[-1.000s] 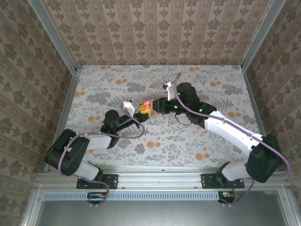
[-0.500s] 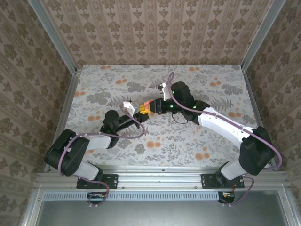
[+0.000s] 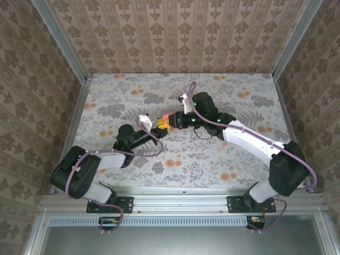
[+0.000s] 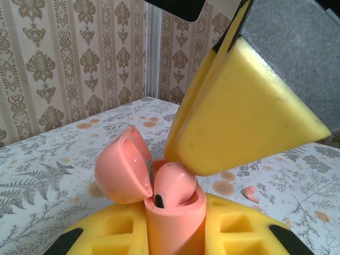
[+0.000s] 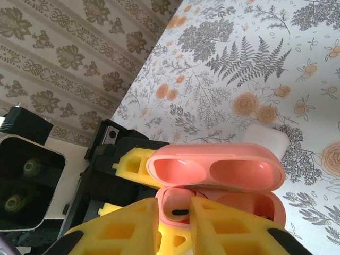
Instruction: Insert wireless bluetooth earbuds into charging case
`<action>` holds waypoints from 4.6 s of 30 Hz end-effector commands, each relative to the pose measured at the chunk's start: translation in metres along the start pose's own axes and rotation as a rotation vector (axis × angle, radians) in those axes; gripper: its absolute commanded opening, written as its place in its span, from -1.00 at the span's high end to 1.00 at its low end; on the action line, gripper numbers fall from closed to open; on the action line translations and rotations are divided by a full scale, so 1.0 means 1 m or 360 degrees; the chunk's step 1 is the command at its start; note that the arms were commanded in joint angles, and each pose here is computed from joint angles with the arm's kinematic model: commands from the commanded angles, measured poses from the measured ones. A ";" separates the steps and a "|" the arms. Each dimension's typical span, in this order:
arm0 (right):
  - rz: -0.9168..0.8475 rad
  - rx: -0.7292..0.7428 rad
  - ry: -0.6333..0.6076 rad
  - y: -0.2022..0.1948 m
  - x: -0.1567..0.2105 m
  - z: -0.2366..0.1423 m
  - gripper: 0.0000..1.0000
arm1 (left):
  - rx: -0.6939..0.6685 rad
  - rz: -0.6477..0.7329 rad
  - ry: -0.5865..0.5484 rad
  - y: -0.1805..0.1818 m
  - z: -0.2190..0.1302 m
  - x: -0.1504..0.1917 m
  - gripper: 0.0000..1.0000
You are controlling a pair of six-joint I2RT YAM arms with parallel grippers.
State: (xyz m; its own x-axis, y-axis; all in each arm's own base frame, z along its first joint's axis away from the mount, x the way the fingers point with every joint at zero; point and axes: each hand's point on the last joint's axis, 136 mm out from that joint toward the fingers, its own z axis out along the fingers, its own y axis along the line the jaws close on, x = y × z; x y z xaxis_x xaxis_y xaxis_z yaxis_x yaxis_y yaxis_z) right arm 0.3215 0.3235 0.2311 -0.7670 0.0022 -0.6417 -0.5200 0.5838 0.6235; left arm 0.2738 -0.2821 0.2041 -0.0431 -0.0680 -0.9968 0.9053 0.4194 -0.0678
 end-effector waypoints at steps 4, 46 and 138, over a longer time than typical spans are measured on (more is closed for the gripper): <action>-0.0026 0.0032 -0.0096 0.005 -0.019 -0.024 0.48 | 0.0018 0.0065 -0.0034 -0.005 -0.003 -0.009 0.81; 0.1037 0.1198 0.0808 -0.210 0.148 -0.185 0.31 | 0.0064 0.0152 0.0145 -0.020 -0.003 0.008 0.82; 0.0360 0.0758 -0.0464 -0.112 0.013 -0.083 0.74 | -0.0145 0.0087 0.0133 0.008 0.044 0.053 0.82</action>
State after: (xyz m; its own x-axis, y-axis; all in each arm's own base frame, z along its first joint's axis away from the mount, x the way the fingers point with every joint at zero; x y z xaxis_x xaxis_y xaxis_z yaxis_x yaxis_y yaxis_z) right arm 0.3197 0.1849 0.1543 -0.7829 0.2682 -0.5613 -0.0435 0.8765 0.4794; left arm 0.2922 -0.3150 0.1286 -0.0797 0.1053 -0.9912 0.8659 0.5000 -0.0165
